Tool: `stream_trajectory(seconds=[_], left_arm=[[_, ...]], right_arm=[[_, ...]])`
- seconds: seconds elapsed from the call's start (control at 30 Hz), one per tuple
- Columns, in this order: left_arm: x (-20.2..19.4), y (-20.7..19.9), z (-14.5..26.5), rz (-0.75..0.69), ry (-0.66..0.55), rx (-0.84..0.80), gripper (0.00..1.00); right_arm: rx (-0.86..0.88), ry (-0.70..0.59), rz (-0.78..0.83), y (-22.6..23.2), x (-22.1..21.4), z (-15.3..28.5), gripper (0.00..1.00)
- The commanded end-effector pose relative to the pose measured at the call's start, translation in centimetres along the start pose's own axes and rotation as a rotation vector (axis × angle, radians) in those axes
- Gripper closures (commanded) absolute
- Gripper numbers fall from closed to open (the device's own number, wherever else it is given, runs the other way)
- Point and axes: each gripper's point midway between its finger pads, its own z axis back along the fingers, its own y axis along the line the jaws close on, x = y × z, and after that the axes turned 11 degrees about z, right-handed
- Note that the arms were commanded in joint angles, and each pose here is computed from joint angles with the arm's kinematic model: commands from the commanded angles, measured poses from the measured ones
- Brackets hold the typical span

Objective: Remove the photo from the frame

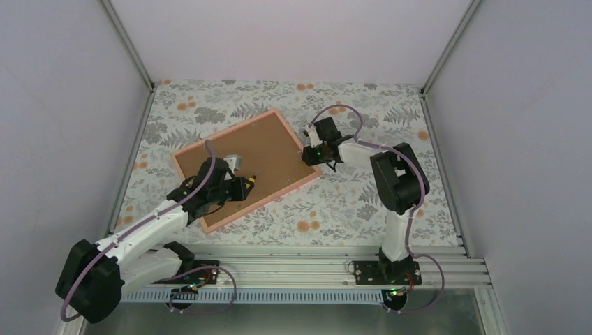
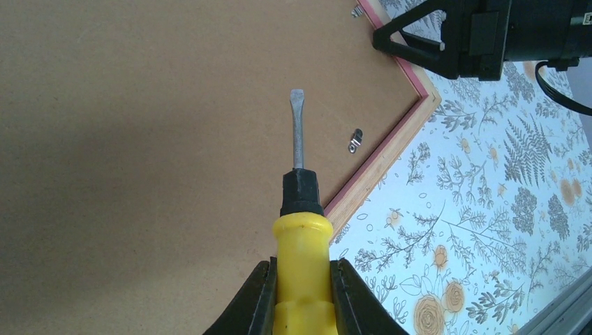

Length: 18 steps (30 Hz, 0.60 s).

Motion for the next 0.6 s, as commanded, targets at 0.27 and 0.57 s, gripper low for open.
stream_trajectory(seconds=[0.27, 0.57], left_arm=[[0.2, -2.6, -0.8, -0.042, 0.004, -0.063, 0.98], [-0.4, -4.4, -2.6, -0.080, 0.046, -0.099, 0.98]], right_arm=[[-0.071, 0.120, -0.052, 0.1, -4.7, -0.8, 0.84], [-0.080, 0.108, -0.181, 2.1, -6.1, 0.3, 0.96]])
